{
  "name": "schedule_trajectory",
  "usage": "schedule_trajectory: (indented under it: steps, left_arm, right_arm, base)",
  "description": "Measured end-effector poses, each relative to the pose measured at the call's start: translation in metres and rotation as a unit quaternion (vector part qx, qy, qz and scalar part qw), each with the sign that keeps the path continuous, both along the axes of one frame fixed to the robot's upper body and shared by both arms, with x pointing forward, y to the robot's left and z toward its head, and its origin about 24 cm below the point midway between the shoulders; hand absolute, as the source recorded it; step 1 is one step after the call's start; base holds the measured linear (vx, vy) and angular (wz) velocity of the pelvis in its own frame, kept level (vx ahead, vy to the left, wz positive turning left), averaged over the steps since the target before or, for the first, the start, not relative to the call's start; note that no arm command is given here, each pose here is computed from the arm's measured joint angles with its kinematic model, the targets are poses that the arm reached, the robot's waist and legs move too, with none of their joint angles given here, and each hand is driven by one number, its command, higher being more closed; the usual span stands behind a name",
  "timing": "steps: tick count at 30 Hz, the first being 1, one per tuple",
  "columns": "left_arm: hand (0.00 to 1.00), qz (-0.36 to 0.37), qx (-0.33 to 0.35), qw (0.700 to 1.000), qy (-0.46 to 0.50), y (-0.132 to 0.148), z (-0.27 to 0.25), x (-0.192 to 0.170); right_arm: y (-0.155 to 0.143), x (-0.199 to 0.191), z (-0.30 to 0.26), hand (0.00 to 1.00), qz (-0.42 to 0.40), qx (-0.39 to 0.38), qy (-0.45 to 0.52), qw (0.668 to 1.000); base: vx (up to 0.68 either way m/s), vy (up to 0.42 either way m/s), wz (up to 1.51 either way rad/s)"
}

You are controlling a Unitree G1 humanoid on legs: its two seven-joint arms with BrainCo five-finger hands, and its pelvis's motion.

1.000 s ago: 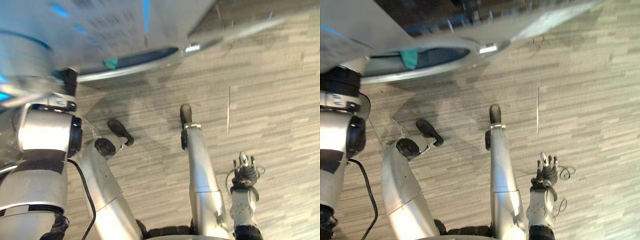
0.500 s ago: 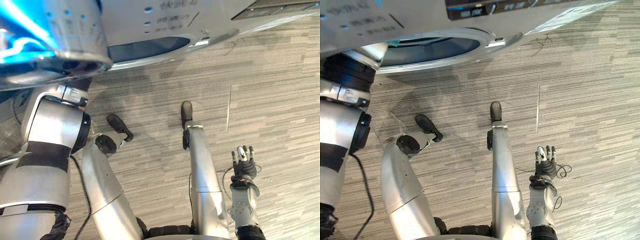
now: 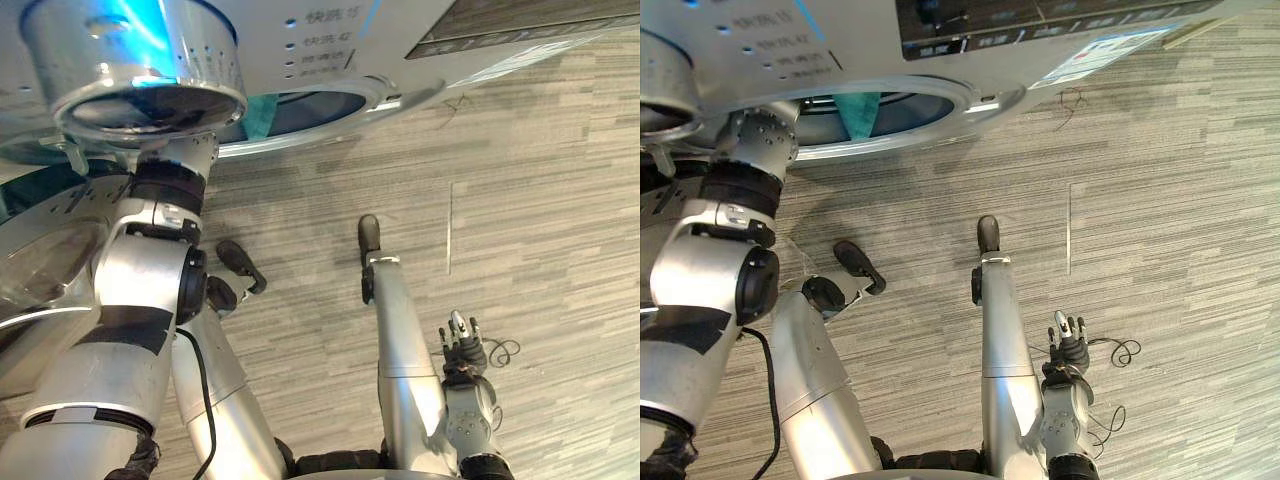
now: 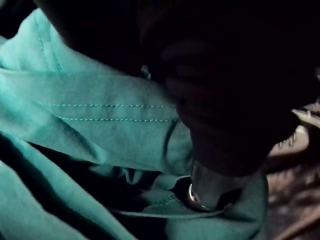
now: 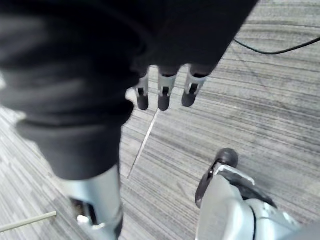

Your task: Pick up the laundry basket with both hands and put the clothes into the washing machine.

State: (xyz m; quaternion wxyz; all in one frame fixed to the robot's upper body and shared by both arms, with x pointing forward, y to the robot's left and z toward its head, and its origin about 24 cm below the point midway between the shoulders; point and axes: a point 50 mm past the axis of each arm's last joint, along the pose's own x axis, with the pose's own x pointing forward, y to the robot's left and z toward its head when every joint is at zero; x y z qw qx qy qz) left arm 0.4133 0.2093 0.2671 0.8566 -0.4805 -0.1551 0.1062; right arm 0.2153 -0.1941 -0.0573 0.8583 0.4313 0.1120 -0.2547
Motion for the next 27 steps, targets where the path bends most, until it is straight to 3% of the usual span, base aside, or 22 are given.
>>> schedule_trajectory:
  steps: [3,6,10,14,18,22,27]
  left_arm:
    - [0.0,0.011,-0.072,0.996,0.045,0.012,-0.057,-0.006]
    - [0.0,0.011,-0.096,0.992,0.08,0.015,-0.105,-0.016]
    - [0.0,0.016,-0.084,0.985,0.152,0.015,-0.176,-0.043]
    - [0.0,0.005,-0.027,0.971,0.237,-0.002,-0.253,-0.089]
    - [0.0,-0.027,0.032,0.919,0.391,-0.024,-0.346,-0.173]
    - [0.0,-0.038,0.023,0.852,0.521,-0.027,-0.402,-0.256]
    - [0.0,-0.037,0.003,0.813,0.582,-0.021,-0.423,-0.3]
  right_arm:
    - [0.002,0.001,0.0,0.0,0.006,-0.005,0.003,1.0]
    - [0.001,0.001,0.0,0.0,0.007,-0.007,0.003,1.0]
    - [0.001,-0.007,-0.012,0.0,0.012,-0.008,0.032,0.999]
    - [-0.002,-0.02,-0.029,0.0,0.015,-0.011,0.078,0.997]
    - [-0.014,-0.049,-0.057,0.0,0.005,-0.01,0.167,0.986]
    - [-0.011,-0.076,-0.078,0.0,0.01,0.008,0.229,0.973]
    - [-0.008,-0.107,-0.094,0.0,0.01,0.023,0.285,0.958]
  base:
    - [0.09,0.001,0.2]
    - [0.1,0.002,0.27]
    - [0.16,-0.01,0.19]
    - [0.19,-0.033,0.41]
    - [0.16,-0.019,0.42]
    - [0.1,-0.005,0.36]
    - [0.08,-0.023,0.14]
